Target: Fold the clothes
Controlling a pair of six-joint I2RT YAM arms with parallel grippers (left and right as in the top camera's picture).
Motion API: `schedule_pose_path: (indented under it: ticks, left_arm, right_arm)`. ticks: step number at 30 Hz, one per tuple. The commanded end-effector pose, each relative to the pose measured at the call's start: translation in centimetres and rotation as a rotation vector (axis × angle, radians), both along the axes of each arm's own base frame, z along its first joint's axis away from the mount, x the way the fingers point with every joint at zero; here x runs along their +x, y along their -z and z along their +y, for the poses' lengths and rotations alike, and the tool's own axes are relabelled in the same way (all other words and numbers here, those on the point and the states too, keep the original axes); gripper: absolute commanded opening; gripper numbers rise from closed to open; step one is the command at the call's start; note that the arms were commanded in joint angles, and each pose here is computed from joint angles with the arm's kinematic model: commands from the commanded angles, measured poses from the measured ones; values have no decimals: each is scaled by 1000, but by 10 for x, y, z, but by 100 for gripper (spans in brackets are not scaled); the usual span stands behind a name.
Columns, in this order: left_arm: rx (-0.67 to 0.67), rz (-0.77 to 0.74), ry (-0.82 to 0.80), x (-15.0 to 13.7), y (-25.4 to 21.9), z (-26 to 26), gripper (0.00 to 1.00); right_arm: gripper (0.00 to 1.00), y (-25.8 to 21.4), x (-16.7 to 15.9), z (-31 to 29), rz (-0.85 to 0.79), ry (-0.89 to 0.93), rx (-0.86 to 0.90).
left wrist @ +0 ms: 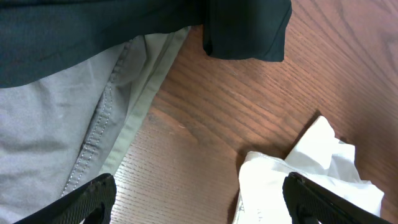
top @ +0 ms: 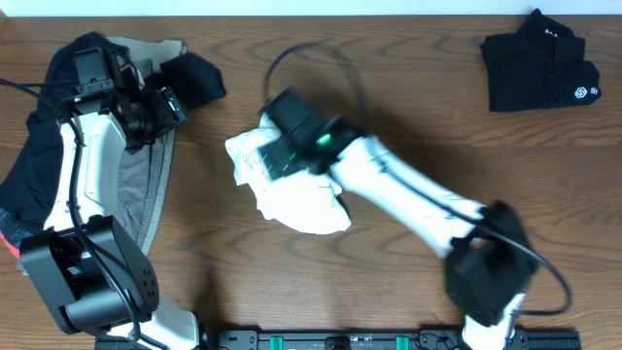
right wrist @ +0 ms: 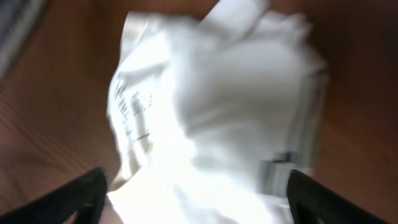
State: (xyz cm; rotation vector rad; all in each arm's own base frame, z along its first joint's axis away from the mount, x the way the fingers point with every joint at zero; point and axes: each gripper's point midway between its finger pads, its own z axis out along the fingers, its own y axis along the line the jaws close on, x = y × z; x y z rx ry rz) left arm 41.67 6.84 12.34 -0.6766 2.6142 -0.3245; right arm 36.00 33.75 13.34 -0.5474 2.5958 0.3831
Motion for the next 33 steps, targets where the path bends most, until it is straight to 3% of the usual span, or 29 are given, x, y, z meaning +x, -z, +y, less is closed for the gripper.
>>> schedule_pose_path:
  ticks: [1,3,4,10,21,33]
  left_arm:
    - [11,14,7,-2,5,2,87]
    - [11,14,7,-2,5,2,87]
    - [10,14,7,-2,5,2,87]
    - [11,14,7,-2,5,2,87]
    - [10,18,7,-3,5,2,87]
    - [11,17,10,-3,5,2,87]
  right_arm:
    - [66,-15,11,-13,46,-16,87]
    - [38,-6,9,-20,109,-51,108]
    - [33,-4,6,-20,138,-87,131]
    - [32,4,-10,2,293,-253,332]
    - [33,72,-29,11,465,-241,267]
    - [36,147,1,-13,542,93,144]
